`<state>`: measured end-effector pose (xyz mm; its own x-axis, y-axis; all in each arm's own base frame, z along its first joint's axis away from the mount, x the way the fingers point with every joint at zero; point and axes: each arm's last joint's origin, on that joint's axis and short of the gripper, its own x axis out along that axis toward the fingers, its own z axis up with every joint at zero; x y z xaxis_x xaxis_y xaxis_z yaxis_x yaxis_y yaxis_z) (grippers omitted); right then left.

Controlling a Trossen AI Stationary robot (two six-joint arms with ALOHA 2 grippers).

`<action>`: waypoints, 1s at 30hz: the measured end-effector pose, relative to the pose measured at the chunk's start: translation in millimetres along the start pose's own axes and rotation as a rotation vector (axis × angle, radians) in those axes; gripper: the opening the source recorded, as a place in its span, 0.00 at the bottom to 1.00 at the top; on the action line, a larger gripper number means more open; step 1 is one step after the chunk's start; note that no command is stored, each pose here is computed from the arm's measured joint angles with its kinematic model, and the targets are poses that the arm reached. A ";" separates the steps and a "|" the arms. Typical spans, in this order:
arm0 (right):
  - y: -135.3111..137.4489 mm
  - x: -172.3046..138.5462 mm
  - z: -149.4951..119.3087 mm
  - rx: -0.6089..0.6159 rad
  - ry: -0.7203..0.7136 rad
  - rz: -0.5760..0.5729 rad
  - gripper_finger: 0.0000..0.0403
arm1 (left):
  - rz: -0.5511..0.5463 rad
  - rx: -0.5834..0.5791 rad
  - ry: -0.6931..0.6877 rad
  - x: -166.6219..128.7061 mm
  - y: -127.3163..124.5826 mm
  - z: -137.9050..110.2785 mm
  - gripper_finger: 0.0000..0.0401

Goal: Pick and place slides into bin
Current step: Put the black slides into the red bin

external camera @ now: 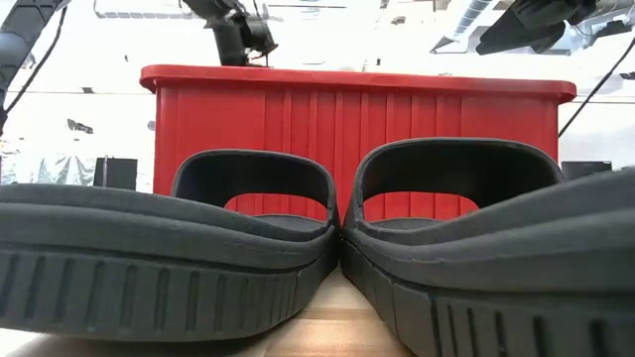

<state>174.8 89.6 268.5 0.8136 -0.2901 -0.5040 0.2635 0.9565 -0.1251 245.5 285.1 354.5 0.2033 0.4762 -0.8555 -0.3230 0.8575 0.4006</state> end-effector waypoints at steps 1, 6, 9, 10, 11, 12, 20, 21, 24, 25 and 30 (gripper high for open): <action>0.0 0.0 0.0 0.000 0.000 0.000 0.31 | 0.009 -0.021 -0.025 -7.6 2.3 3.2 0.44; 0.0 0.0 0.0 0.000 0.000 0.000 0.31 | -0.042 -0.124 -0.183 -51.0 10.4 12.7 0.44; 0.0 0.0 0.0 0.000 0.000 0.000 0.31 | -0.162 -0.176 -0.325 -79.4 10.7 13.0 0.44; 0.0 0.0 0.0 0.000 0.000 0.000 0.31 | -0.200 -0.184 -0.372 -89.3 9.8 11.6 0.44; 0.0 0.0 0.0 0.000 0.000 0.000 0.31 | -0.235 -0.187 -0.416 -98.5 8.6 9.8 0.44; 0.0 0.0 0.0 0.000 0.000 0.000 0.31 | -0.266 -0.185 -0.461 -109.1 6.8 7.4 0.44; 0.0 -0.1 0.0 0.000 0.000 0.000 0.31 | -0.388 -0.166 -0.698 -183.7 -23.5 -9.5 0.44; -0.1 -0.1 0.0 0.000 0.000 0.000 0.31 | -0.392 -0.160 -0.722 -191.0 -29.1 -11.2 0.44; 0.0 -0.1 0.0 0.000 0.000 0.000 0.31 | -0.386 -0.142 -0.768 -207.3 -48.7 -17.3 0.44; 0.0 0.0 0.0 0.000 0.000 0.000 0.31 | -0.381 -0.143 -0.780 -211.3 -55.1 -19.7 0.44; 0.0 -0.1 0.0 0.000 0.000 0.000 0.31 | -0.397 -0.153 -0.838 -222.3 -89.2 -35.7 0.44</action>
<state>174.7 89.7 268.6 0.8138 -0.2898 -0.5038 0.2633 0.9566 -0.1249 196.1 95.8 497.2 0.9045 0.1908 -0.3815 -0.1935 0.9806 0.0317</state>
